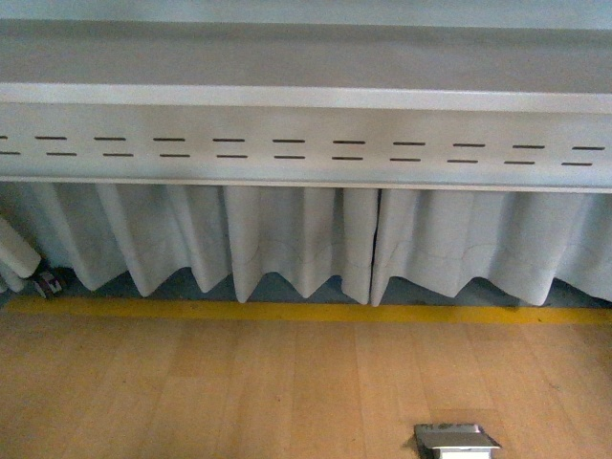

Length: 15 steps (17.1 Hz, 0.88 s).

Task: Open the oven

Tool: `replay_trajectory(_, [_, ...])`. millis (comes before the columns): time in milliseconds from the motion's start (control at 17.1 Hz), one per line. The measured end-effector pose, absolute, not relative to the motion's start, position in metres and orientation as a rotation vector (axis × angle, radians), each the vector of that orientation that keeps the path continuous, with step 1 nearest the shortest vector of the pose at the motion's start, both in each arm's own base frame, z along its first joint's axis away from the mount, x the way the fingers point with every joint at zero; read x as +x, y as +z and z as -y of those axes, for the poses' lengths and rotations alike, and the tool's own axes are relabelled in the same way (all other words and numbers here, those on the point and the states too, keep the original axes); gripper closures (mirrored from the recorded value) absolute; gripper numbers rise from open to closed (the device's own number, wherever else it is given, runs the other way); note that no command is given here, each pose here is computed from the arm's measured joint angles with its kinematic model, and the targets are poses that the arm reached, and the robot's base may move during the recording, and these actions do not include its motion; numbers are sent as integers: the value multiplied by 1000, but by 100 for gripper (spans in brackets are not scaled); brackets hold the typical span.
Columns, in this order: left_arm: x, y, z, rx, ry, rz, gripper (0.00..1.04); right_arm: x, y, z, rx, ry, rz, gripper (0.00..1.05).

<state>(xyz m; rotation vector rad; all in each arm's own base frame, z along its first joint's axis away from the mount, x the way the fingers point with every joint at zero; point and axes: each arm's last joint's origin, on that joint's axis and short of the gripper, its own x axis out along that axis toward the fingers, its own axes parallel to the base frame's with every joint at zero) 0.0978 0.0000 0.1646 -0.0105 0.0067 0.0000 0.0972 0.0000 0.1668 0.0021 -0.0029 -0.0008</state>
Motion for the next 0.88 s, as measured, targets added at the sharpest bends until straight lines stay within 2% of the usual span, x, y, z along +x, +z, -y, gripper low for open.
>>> replay_trajectory(876, [98,165,0,-10,0,-7,7,97,167,0,2,-1,3,6])
